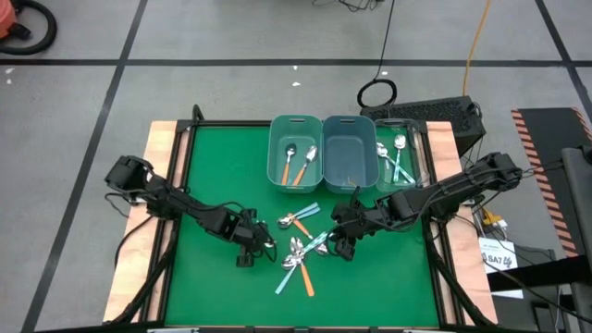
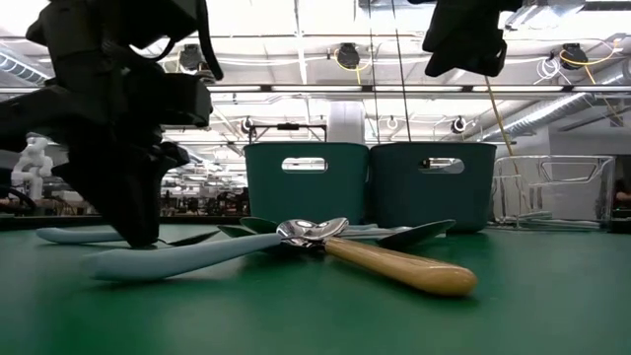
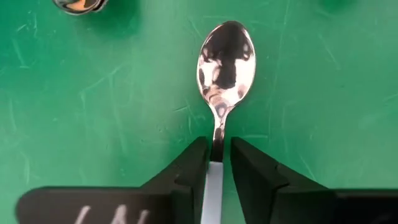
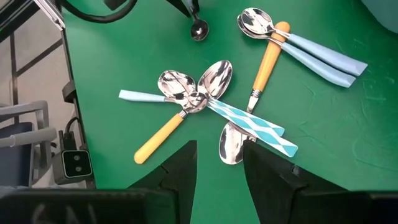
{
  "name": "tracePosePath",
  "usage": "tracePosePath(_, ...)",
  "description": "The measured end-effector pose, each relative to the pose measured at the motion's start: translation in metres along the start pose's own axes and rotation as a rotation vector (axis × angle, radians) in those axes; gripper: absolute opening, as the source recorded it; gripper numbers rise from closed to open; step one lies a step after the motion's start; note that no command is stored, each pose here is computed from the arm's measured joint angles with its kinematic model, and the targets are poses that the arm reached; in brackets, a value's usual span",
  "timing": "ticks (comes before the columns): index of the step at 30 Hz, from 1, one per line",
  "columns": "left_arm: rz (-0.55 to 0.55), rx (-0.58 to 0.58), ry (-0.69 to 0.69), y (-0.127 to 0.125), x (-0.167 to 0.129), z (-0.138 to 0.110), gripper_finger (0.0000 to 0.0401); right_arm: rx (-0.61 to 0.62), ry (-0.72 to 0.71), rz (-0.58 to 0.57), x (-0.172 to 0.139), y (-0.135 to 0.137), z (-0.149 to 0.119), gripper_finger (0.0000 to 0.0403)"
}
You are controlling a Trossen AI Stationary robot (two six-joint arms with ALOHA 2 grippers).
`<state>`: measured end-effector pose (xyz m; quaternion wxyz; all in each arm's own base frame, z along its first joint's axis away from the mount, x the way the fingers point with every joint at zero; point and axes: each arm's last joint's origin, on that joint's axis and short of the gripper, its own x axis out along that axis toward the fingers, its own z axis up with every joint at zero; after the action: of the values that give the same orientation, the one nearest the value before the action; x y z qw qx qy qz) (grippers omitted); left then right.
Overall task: Sort silverware by color (type)
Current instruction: Put the blue spoon into the blue bin
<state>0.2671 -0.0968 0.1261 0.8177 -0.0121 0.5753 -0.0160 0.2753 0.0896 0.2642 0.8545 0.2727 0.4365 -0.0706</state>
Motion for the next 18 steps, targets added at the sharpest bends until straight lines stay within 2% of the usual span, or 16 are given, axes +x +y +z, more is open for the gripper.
tracePosePath(8,0.011,-0.010,-0.026,-0.003,-0.006,0.014,0.0014,0.012,0.000,0.000,0.000,0.000,0.000,0.0125)
tracePosePath(18,0.065,-0.070,-0.009,-0.001,-0.024,0.034,0.0013,0.041,-0.008,0.015,-0.008,0.005,0.005,0.0125)
